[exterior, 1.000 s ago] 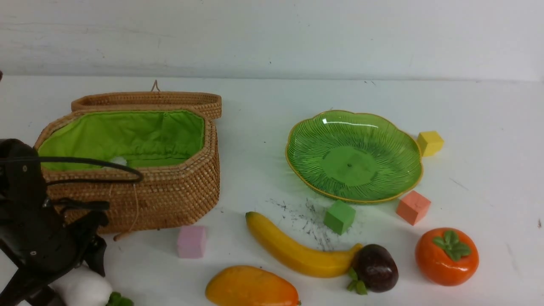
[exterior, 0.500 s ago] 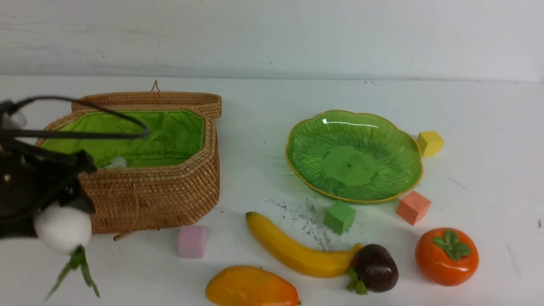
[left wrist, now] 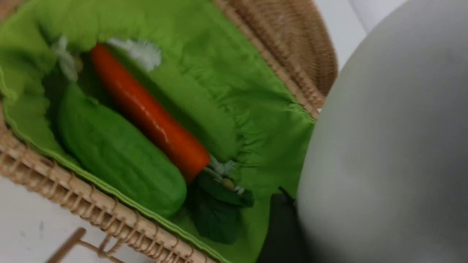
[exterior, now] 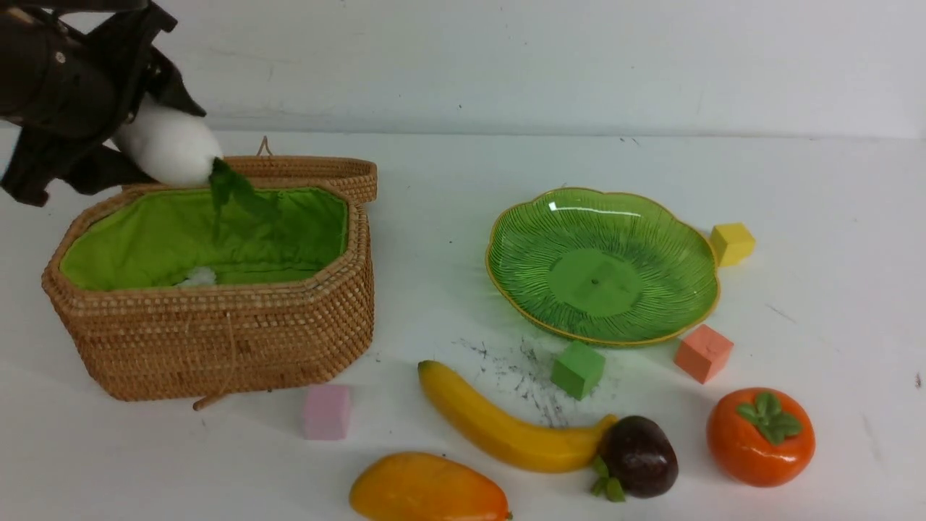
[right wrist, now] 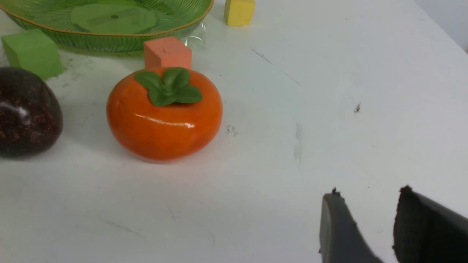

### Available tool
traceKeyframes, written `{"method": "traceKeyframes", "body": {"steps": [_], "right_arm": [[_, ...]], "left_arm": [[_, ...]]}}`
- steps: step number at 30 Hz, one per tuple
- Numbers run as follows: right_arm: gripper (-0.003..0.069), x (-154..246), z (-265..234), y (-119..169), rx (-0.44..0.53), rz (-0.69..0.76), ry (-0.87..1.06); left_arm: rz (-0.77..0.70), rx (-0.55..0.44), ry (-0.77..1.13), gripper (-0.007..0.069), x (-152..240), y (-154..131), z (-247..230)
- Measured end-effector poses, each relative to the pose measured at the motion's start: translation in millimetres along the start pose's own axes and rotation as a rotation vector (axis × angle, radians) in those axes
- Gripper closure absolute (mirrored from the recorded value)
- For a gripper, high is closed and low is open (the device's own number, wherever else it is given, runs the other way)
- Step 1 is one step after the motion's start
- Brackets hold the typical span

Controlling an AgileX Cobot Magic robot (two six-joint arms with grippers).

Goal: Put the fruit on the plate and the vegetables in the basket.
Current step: Take a daikon with your left arm and place it on the basket on the left, then grab a tomato with your left arm and place it on the plate on the right.

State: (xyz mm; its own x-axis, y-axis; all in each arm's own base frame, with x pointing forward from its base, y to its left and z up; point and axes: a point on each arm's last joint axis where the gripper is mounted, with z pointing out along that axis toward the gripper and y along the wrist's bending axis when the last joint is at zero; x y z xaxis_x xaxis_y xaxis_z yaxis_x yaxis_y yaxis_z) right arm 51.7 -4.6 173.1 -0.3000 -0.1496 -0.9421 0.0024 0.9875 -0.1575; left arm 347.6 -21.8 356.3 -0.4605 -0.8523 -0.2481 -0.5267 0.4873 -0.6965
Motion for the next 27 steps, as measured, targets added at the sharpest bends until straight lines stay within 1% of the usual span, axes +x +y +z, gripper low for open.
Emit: {"method": "traceKeyframes", "body": {"steps": [1, 2, 4, 7, 9, 14, 17, 20, 22, 24, 25, 26, 27], "right_arm": [[0.0418, 0.0, 0.0, 0.0, 0.000, 0.000, 0.000], [0.0418, 0.0, 0.0, 0.0, 0.000, 0.000, 0.000], [0.0418, 0.0, 0.0, 0.0, 0.000, 0.000, 0.000], [0.0418, 0.0, 0.0, 0.0, 0.000, 0.000, 0.000], [0.0418, 0.0, 0.0, 0.0, 0.000, 0.000, 0.000], [0.0418, 0.0, 0.0, 0.0, 0.000, 0.000, 0.000], [0.0418, 0.0, 0.0, 0.0, 0.000, 0.000, 0.000], [0.0418, 0.0, 0.0, 0.0, 0.000, 0.000, 0.000], [0.0418, 0.0, 0.0, 0.0, 0.000, 0.000, 0.000], [0.0418, 0.0, 0.0, 0.0, 0.000, 0.000, 0.000], [0.0418, 0.0, 0.0, 0.0, 0.000, 0.000, 0.000], [0.0418, 0.0, 0.0, 0.0, 0.000, 0.000, 0.000], [0.0418, 0.0, 0.0, 0.0, 0.000, 0.000, 0.000]], "left_arm": [[-0.018, -0.007, 0.004, 0.0145, -0.3, 0.8, 3.7], [-0.084, -0.034, 0.018, 0.0145, -0.8, 4.5, 16.1], [-0.151, -0.065, 0.032, 0.0145, -0.9, 9.2, 29.9], [-0.198, -0.096, 0.045, 0.0145, -0.9, 14.4, 43.9], [-0.207, -0.107, 0.049, 0.0127, -0.8, 16.3, 48.4], [-0.177, -0.098, 0.046, 0.0031, -1.4, 15.4, 48.6], [-0.147, -0.097, 0.047, 0.0011, -1.4, 15.4, 48.6], [-0.138, -0.097, 0.048, 0.0014, -1.4, 15.4, 48.6], [-0.119, -0.096, 0.049, 0.0032, -1.4, 15.3, 48.2], [-0.065, -0.093, 0.058, 0.0063, -0.5, 14.5, 45.1], [-0.008, -0.085, 0.067, 0.0090, 0.6, 12.9, 39.7], [-0.011, -0.084, 0.067, 0.0094, 0.4, 12.9, 39.7], [0.073, -0.057, 0.076, 0.0130, 2.4, 8.6, 27.3]]}}
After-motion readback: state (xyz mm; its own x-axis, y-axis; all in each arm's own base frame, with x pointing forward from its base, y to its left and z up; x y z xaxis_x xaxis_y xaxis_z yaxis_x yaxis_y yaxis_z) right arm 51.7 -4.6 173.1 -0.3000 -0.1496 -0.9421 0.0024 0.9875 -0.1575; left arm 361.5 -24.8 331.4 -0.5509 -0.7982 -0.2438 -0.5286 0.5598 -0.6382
